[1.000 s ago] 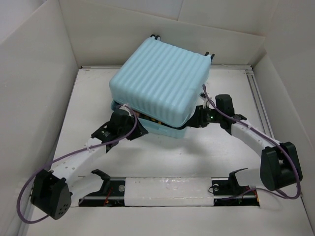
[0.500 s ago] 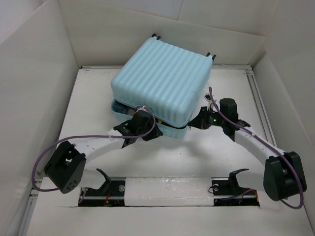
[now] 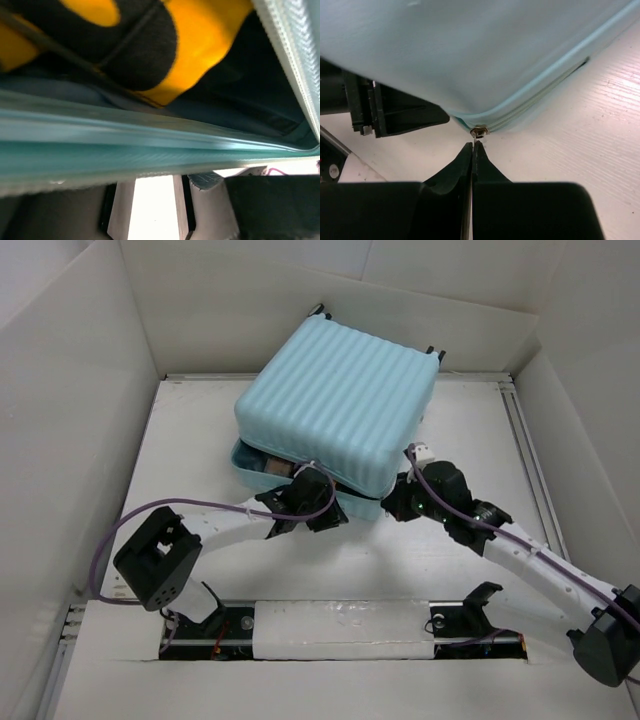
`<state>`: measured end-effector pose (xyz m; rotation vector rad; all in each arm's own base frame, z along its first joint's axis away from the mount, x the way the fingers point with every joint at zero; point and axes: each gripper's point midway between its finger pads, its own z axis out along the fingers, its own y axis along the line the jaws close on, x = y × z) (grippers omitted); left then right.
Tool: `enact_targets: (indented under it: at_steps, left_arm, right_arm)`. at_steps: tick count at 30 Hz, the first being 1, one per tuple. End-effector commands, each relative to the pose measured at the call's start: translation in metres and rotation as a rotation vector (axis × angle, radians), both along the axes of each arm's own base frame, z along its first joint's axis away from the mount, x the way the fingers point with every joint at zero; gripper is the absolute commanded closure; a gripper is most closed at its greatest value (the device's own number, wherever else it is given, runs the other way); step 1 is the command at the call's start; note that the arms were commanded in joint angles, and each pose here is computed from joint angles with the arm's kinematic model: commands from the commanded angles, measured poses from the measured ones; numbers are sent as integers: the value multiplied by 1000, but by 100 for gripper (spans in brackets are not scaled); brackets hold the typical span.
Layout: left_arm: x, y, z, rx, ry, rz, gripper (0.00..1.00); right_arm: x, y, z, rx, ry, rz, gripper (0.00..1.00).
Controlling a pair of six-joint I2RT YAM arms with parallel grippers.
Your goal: Pack the luggage
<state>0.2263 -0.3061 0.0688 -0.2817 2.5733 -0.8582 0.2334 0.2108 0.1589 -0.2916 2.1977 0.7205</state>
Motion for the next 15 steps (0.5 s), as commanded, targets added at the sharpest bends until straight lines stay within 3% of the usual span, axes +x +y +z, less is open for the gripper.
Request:
enact_targets:
  at_steps: [1,4,8,14,15]
  left_arm:
    - [42,-50,70,-223,-197,-45,71]
    - [43,-54,67,-236,-192,-47,71]
    - [46,-61,69,-259,-191,-49,73]
    - [36,-70,73,-312,-191,-76,73]
    - [31,-71,77,-319,-194,-85,73]
  right_arm:
    - [-62,60,65,203,43,286,100]
    - [-83,71,70,233,78,394,100]
    - [-91,84,92,336,67,400,100]
    - [-65,129,65,392,157,157,100]
    - [-47,126,56,375,133,11,100]
